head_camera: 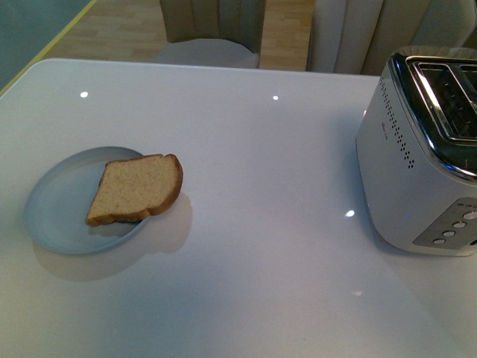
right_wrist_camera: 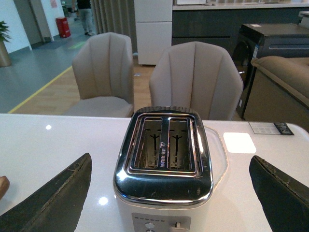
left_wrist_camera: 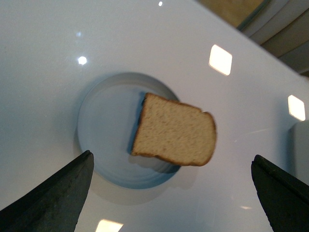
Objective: Left arm holds plate, right arm toasts bread
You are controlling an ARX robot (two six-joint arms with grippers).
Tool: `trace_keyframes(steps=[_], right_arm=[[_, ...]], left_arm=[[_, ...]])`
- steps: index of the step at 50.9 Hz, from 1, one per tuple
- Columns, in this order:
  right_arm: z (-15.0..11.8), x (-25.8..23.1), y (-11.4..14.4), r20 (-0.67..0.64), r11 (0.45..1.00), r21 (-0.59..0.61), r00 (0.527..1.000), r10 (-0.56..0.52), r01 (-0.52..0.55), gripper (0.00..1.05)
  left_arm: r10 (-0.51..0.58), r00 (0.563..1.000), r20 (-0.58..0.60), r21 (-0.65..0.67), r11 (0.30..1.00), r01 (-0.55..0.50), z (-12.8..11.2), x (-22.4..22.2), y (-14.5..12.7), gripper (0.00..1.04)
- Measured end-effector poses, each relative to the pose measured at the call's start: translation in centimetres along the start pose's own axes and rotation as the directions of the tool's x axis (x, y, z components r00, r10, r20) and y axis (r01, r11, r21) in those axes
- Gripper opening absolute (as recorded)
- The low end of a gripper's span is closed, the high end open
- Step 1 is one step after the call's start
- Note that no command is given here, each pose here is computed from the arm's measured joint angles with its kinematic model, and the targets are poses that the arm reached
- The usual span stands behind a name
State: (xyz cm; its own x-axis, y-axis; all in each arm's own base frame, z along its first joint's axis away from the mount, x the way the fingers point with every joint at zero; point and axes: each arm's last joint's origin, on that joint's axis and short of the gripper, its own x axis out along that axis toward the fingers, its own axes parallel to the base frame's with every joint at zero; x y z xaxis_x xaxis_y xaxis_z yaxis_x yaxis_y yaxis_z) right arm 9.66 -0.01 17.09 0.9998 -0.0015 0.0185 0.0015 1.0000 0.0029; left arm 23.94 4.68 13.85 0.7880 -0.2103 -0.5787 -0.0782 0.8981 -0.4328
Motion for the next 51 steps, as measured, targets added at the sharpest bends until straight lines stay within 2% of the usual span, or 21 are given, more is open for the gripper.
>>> trace_keyframes(steps=[5,15,35,49,51], right_arm=[[0.0,0.0,0.0,0.000,1.000,0.000,1.000,0.000,0.000,0.96],[0.0,0.0,0.0,0.000,1.000,0.000,1.000,0.000,0.000,0.96],[0.0,0.0,0.0,0.000,1.000,0.000,1.000,0.000,0.000,0.96],[0.0,0.0,0.0,0.000,1.000,0.000,1.000,0.000,0.000,0.96],[0.0,0.0,0.0,0.000,1.000,0.000,1.000,0.000,0.000,0.96]], left_arm=[[0.056,0.993,-0.101,0.030,0.998,-0.053,0.1,4.1,2.0,0.98],[0.108,0.980,-0.169,0.056,0.993,-0.100,0.1,9.5,4.6,0.98],[0.153,0.952,-0.264,0.089,0.987,-0.134,-2.2,16.4,7.5,0.98],[0.162,0.943,-0.289,0.129,0.983,-0.129,-3.4,18.4,7.9,0.98],[0.166,0.943,-0.290,0.138,0.982,-0.130,-3.4,18.5,7.9,0.91]])
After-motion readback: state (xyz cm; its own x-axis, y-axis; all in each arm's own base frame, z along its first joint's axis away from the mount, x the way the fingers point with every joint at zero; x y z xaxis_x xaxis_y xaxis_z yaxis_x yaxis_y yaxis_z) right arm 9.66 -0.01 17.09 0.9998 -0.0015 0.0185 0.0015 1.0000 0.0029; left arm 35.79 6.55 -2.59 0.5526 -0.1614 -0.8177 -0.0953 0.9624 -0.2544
